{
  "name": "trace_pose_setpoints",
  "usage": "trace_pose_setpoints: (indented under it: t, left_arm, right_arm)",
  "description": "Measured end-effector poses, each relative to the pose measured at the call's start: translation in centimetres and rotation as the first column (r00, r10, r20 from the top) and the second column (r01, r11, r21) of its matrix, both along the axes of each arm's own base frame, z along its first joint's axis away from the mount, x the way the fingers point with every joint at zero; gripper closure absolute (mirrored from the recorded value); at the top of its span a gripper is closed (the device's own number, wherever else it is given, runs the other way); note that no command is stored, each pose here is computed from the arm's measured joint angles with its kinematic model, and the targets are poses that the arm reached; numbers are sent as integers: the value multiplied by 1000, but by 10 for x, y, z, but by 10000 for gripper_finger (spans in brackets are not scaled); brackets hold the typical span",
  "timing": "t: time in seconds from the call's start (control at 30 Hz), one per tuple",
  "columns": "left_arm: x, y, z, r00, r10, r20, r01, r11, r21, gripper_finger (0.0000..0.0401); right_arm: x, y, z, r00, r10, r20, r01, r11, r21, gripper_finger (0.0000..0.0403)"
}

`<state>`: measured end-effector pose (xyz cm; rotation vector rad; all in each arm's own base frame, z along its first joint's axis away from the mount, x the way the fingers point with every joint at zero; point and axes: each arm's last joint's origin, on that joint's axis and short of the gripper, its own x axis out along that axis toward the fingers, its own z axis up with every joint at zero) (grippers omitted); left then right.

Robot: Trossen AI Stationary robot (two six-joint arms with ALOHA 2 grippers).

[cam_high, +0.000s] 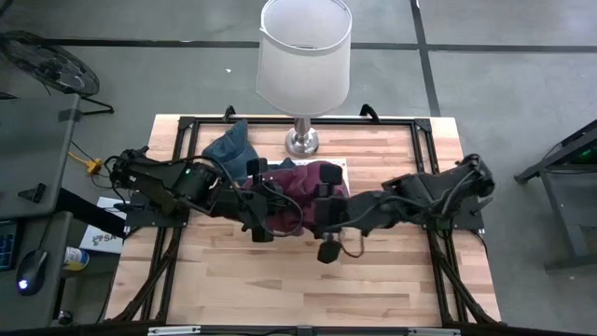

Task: Pick & Place hat
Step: Stack the red cap on top of the other red cap on the shelf

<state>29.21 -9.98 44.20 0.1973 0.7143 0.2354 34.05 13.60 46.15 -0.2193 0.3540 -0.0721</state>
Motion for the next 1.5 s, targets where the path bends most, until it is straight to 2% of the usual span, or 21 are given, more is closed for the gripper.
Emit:
trace_pose_setpoints:
  t: [0.23, 0.53, 0.8, 1.0, 1.5]
  left_arm:
    - [0, 0, 0, 1000, 0, 0, 0, 1000, -2, 396]
    - [0, -1, 0, 1000, -14, -5, 14, 1000, -15, 396]
    - [0, -1, 0, 1000, -17, -6, 17, 1000, -12, 396]
    - [1, -1, 0, 1000, -17, -2, 17, 1000, -12, 396]
    - [2, -2, 0, 1000, -24, 9, 24, 999, -24, 396]
  right_arm:
    - [22, 1, -3, 995, -19, -95, 12, 997, -71, 224]
    - [29, -3, -11, 984, -81, -158, 55, 985, -165, 224]
    - [30, -14, -19, 965, -119, -235, 83, 984, -159, 223]
    - [30, -21, -28, 942, -110, -318, 80, 991, -106, 224]
    - [43, -39, -35, 936, -86, -340, 74, 996, -46, 224]
